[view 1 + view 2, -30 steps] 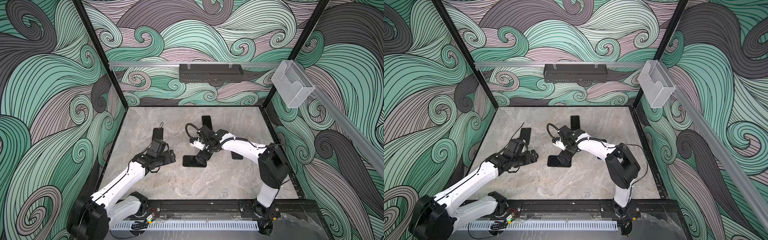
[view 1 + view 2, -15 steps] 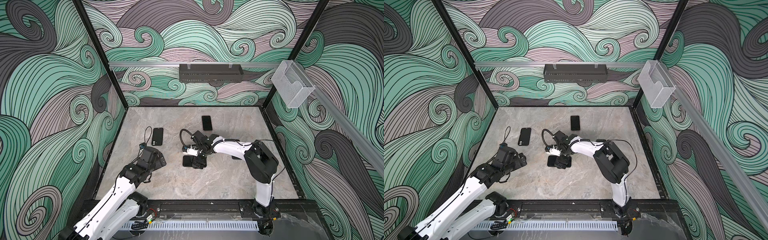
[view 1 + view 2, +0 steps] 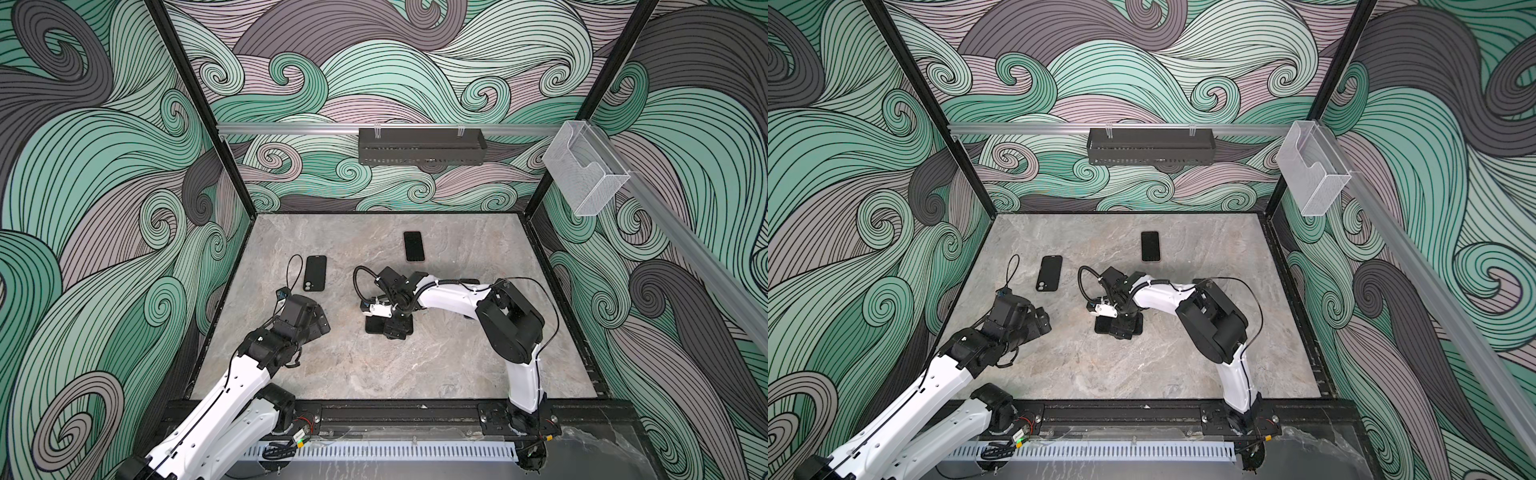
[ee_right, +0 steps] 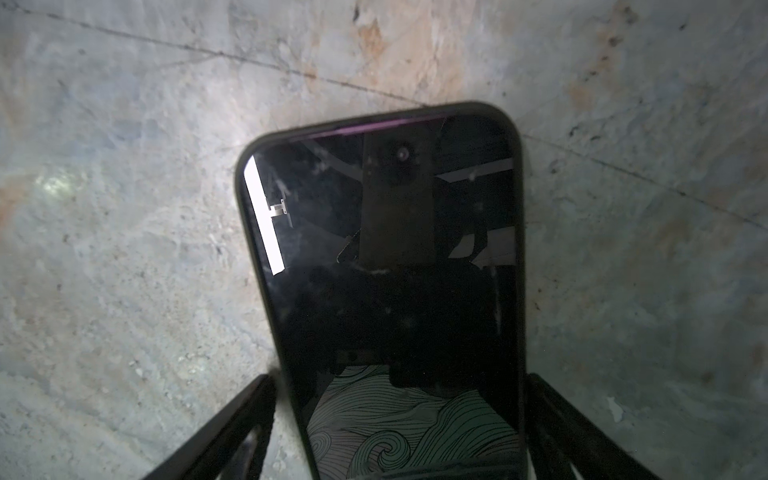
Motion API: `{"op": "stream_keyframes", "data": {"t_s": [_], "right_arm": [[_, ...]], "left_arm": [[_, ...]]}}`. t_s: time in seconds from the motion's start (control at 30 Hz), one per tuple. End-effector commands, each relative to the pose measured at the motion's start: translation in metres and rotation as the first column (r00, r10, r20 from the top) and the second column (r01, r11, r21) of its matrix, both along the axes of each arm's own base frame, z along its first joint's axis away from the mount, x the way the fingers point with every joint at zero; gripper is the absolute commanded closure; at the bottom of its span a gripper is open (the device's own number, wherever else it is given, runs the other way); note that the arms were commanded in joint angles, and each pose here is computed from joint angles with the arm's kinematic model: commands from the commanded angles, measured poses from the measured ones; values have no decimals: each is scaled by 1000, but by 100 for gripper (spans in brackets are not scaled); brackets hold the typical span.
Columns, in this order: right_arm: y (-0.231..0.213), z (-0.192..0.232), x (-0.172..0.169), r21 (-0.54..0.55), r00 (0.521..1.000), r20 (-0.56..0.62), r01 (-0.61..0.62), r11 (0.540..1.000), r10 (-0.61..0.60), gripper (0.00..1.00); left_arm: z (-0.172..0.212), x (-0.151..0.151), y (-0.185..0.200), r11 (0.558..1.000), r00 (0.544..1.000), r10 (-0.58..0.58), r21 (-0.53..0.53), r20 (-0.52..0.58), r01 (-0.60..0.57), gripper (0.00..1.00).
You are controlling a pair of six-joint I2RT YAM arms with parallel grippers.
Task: Put the phone into the phone case
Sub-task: 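Carry the cased phone farther from the robot toward the pink-cased phone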
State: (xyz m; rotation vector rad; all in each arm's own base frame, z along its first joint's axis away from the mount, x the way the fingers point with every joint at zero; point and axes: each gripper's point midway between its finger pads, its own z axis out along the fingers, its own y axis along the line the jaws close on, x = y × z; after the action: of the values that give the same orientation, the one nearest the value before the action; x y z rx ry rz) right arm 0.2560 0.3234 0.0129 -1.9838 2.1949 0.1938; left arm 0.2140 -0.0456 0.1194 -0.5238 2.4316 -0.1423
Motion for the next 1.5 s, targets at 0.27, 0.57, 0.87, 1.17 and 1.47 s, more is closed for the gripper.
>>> {"op": "stream_keyframes", "data": {"t_s": [0.27,0.57,0.87,1.17,1.47], "right_arm": [[-14,-17,1,-111,1000,-3,-17,994,17,34],[-3,0,2,-30,996,-19,85,996,-86,52],[0,52,24,137,944,-67,328,935,-322,73],[-36,101,80,240,783,-83,616,751,-616,92],[-91,126,145,273,539,-2,810,519,-842,93]], "left_arm": [[4,0,8,999,1000,15,35,8,-15,1],[5,2,6,999,1000,-2,37,13,1,2],[10,9,-8,997,996,-80,9,44,80,3],[14,13,-19,991,990,-132,-17,56,133,4],[20,17,-27,984,983,-173,-31,56,175,4]]}}
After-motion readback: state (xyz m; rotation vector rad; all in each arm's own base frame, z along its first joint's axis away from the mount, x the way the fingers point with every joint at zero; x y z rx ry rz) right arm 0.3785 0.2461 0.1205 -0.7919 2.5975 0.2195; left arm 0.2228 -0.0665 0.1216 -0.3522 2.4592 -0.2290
